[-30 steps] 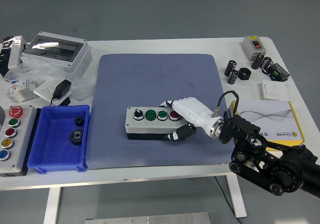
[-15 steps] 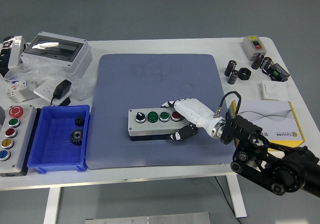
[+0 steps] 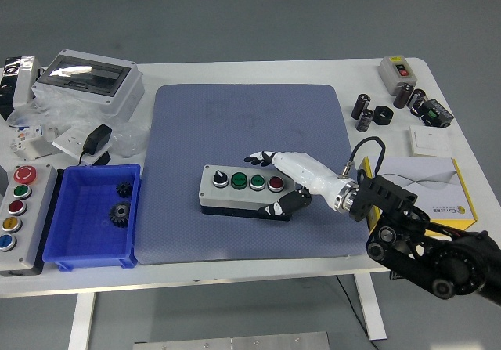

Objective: Pick up the button,place it on the desk,press the button,press the button

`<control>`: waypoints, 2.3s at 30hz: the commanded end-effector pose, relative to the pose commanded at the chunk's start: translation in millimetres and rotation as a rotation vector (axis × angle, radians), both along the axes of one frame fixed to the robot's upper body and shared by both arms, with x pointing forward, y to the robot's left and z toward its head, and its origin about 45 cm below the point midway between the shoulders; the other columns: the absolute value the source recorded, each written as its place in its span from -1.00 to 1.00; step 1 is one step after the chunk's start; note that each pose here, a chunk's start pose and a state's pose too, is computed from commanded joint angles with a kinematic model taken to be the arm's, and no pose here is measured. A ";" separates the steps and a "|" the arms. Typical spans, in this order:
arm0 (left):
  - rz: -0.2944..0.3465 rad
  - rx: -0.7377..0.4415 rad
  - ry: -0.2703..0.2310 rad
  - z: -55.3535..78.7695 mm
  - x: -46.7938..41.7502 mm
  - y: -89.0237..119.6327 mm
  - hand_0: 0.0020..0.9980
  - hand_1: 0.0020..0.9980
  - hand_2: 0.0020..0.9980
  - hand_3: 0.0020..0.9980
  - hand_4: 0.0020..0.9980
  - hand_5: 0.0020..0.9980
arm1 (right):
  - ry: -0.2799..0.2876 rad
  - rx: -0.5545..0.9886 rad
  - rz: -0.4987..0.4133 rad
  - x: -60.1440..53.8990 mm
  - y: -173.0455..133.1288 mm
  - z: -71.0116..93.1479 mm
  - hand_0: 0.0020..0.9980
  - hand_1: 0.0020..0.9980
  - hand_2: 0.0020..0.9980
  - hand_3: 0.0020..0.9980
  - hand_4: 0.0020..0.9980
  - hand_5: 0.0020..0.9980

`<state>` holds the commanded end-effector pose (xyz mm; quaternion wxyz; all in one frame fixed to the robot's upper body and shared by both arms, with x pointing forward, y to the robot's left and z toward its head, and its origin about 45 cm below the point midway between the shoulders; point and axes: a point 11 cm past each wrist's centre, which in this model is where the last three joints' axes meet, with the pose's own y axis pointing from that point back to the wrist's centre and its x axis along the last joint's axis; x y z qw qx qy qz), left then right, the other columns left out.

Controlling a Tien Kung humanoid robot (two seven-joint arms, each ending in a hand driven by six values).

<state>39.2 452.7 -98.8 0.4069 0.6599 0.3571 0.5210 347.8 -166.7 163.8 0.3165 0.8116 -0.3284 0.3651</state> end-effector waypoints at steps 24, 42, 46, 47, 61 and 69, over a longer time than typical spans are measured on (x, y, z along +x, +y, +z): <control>-0.006 -0.005 0.008 -0.8 -1.0 -1.9 0.21 0.20 0.06 0.20 0.22 -0.62 | 0.062 0.117 0.017 -6.6 -21.9 50.2 0.76 0.77 0.87 1.00 0.19 -0.97; -0.001 -0.010 0.010 -1.9 -2.1 -4.5 0.21 0.20 0.06 0.19 0.19 -0.58 | 0.214 -0.155 -0.073 -11.1 -57.6 111.1 0.65 0.72 0.82 1.00 0.22 -0.91; -0.001 -0.009 0.009 -1.5 -1.3 -3.7 0.21 0.20 0.07 0.20 0.19 -0.58 | 0.268 -0.214 -0.003 -11.9 -39.8 101.1 -0.77 -0.45 -0.19 0.64 -0.27 -0.80; -0.001 -0.008 0.008 -1.4 -1.1 -3.6 0.21 0.20 0.07 0.20 0.19 -0.58 | 0.272 -0.223 0.006 -10.3 -34.7 98.5 -0.77 -0.45 -0.19 0.64 -0.27 -0.80; -0.002 -0.007 0.013 -1.1 -1.9 -2.5 0.21 0.20 0.06 0.19 0.19 -0.58 | 0.250 -0.260 0.035 8.1 9.7 77.2 -1.00 -0.78 -0.52 0.58 -0.51 -0.87; -0.002 -0.007 0.012 -1.0 -1.8 -2.5 0.21 0.20 0.04 0.19 0.19 -0.59 | 0.252 -0.277 0.031 6.7 10.2 68.4 -1.00 -0.80 -0.57 0.57 -0.55 -0.92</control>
